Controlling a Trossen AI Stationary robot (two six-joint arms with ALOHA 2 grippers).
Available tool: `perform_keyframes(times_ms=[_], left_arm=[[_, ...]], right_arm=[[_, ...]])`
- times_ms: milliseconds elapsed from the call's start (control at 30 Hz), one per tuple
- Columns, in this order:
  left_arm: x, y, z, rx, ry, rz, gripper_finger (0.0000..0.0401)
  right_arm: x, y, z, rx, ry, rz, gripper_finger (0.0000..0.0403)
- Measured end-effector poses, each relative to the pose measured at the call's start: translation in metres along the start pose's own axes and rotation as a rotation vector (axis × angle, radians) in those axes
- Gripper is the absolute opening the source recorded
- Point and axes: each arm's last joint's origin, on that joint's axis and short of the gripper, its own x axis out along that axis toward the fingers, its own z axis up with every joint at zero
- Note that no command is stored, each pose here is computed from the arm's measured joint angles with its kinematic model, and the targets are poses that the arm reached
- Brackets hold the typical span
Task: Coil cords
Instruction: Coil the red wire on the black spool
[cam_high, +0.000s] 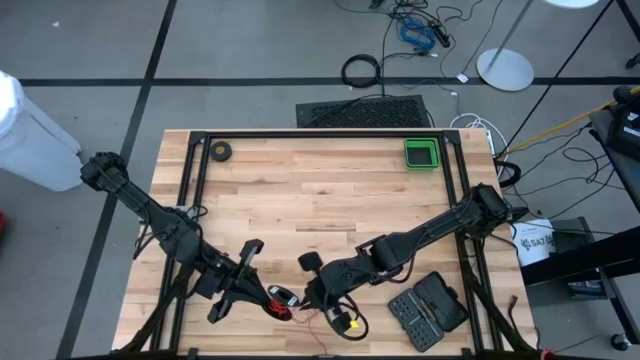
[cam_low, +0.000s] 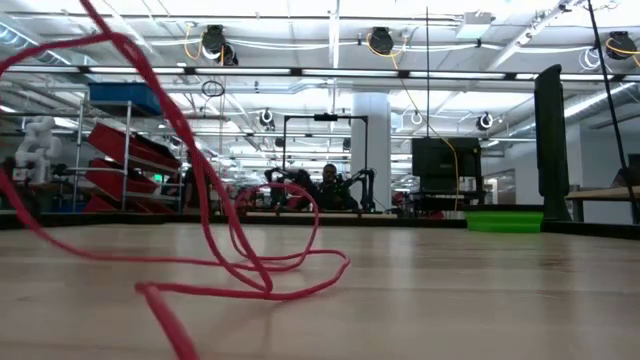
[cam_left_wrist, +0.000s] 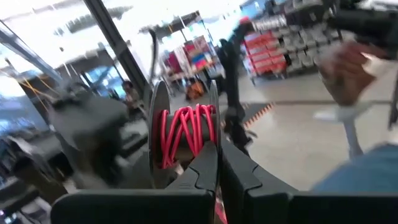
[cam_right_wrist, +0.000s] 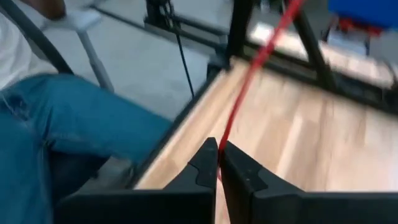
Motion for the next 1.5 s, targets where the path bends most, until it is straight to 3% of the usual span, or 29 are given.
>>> perform_keyframes(times_ms=[233,367,833,1067,1500], left_arm=[[-0.008,-0.001,-0.012,-0.045,0.171,-0.026,0.0008],[-0.009,0.002,-0.014,-0.083,0.197,-0.011,0.0008],[-0.013,0.025,-0.036,-0.294,0.329,0.103,0.0008],[-0.013,0.023,-0.042,-0.373,0.337,-0.035,0.0008],[0.000,0.013,-0.052,-0.380,0.319,-0.200,0.0008]], right_arm=[[-0.034,0.018,0.008,0.047,0.061,-0.125,0.0002],[-0.049,0.032,0.011,0.043,0.069,-0.206,0.0001],[-0.065,0.055,0.024,-0.104,0.012,-0.343,0.0000],[-0.073,0.059,0.035,-0.183,-0.017,-0.499,0.0000],[-0.049,0.042,0.044,-0.363,-0.098,-0.557,0.0000]])
